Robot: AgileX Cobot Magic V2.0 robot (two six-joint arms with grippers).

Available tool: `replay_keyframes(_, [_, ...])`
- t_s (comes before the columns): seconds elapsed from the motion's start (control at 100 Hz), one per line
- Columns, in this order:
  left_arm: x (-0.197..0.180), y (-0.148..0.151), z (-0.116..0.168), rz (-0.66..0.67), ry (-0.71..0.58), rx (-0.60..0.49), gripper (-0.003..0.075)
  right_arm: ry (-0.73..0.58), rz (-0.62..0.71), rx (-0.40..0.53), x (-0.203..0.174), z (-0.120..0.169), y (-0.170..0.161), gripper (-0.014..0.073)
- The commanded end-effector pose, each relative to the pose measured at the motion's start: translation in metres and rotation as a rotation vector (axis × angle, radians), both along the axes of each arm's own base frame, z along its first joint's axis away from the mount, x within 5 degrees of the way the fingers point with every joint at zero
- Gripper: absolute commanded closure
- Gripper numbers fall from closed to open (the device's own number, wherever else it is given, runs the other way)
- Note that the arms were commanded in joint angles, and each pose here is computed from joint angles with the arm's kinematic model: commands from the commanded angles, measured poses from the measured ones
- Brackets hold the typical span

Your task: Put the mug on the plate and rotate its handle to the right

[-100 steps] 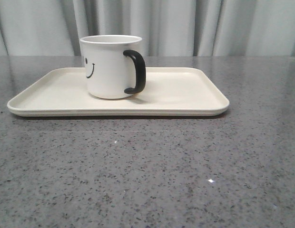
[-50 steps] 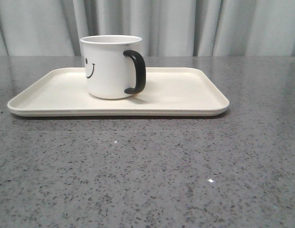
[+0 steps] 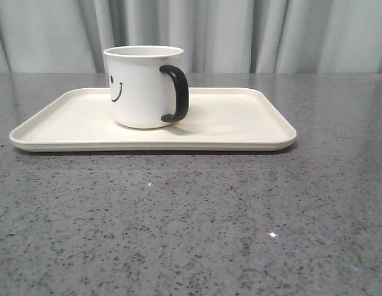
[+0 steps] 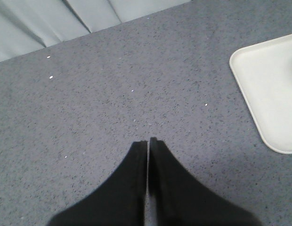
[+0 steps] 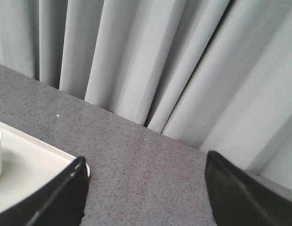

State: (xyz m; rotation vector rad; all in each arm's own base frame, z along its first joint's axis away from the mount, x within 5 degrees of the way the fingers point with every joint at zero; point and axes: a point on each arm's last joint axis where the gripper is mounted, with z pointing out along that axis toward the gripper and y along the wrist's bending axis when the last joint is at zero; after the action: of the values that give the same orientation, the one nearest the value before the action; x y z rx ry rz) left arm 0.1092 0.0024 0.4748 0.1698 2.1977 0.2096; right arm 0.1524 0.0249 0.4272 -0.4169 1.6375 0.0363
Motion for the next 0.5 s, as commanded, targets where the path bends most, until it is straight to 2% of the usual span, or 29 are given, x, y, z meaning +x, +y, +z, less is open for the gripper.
replay_keyframes(0.0, [-0.016, 0.007, 0.002, 0.058, -0.067, -0.002, 0.074, -0.071, -0.025, 0.018, -0.001, 0.014, -0.002, 0.007])
replay_keyframes(0.15, [-0.03, 0.011, -0.006, 0.074, -0.109, -0.01, 0.074, -0.061, -0.018, 0.016, -0.001, 0.013, -0.002, 0.007])
replay_keyframes(0.49, [-0.025, 0.01, -0.031, 0.071, -0.044, 0.003, 0.074, -0.015, 0.018, 0.019, -0.002, 0.009, 0.002, 0.007])
